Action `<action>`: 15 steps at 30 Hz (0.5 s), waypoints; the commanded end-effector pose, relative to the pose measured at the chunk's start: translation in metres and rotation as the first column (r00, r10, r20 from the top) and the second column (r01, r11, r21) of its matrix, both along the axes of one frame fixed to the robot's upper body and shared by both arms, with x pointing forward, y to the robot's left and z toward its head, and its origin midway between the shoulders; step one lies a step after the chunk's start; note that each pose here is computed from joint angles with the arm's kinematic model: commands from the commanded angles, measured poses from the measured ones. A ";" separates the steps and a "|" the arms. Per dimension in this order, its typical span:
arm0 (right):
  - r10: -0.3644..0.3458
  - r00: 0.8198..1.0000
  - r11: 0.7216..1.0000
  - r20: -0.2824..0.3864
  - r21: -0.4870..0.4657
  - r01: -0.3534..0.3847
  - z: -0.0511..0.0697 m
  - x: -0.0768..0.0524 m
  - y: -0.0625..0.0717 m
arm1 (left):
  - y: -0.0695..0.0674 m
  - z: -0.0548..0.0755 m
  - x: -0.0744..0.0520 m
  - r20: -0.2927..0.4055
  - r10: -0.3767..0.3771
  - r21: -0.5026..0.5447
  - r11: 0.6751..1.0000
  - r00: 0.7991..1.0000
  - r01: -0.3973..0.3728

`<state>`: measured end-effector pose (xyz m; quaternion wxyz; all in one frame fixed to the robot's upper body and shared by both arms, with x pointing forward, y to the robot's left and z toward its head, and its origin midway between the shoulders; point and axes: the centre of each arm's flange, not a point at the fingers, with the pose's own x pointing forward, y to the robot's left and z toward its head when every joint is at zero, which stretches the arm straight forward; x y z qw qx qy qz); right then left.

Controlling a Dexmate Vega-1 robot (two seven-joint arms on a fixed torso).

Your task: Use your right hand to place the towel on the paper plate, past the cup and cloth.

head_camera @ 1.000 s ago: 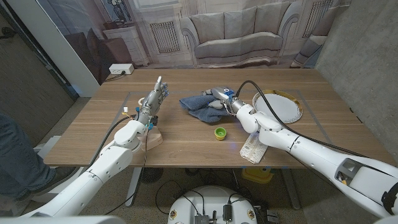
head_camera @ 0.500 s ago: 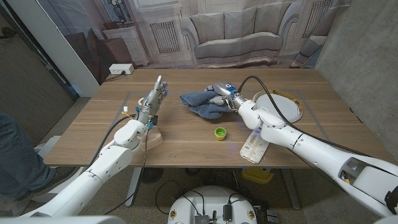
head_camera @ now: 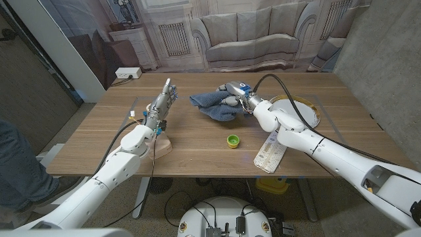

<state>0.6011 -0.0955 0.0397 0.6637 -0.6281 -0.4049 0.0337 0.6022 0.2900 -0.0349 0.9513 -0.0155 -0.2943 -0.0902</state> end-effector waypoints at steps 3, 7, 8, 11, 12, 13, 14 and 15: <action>0.017 0.999 1.000 0.035 0.016 -0.018 0.021 -0.013 0.001 | 0.000 -0.001 0.003 0.002 -0.013 -0.008 1.000 1.000 0.013; 0.014 0.999 1.000 0.047 0.026 -0.015 0.026 -0.016 0.001 | 0.002 -0.002 0.001 0.005 -0.009 -0.008 1.000 1.000 0.009; 0.014 0.999 0.999 0.049 0.028 -0.016 0.028 -0.017 0.000 | 0.002 -0.002 0.000 0.005 -0.009 -0.008 1.000 1.000 0.009; 0.012 0.998 0.999 0.056 0.035 -0.014 0.032 -0.019 0.000 | 0.004 0.000 -0.002 0.009 -0.006 -0.005 1.000 1.000 0.006; 0.012 0.998 0.999 0.056 0.039 -0.014 0.033 -0.020 0.000 | 0.004 0.000 -0.003 0.010 -0.005 -0.003 1.000 1.000 0.005; 0.015 0.998 0.999 0.053 0.045 -0.017 0.034 -0.021 0.000 | 0.005 0.001 -0.003 0.010 -0.004 -0.003 1.000 1.000 0.004; 0.017 0.999 0.999 0.050 0.049 -0.019 0.036 -0.021 0.000 | 0.005 0.001 -0.004 0.012 -0.003 -0.003 1.000 1.000 0.003; 0.017 0.998 0.998 0.052 0.052 -0.019 0.038 -0.022 0.000 | 0.006 0.002 -0.005 0.013 -0.001 -0.001 1.000 1.000 0.001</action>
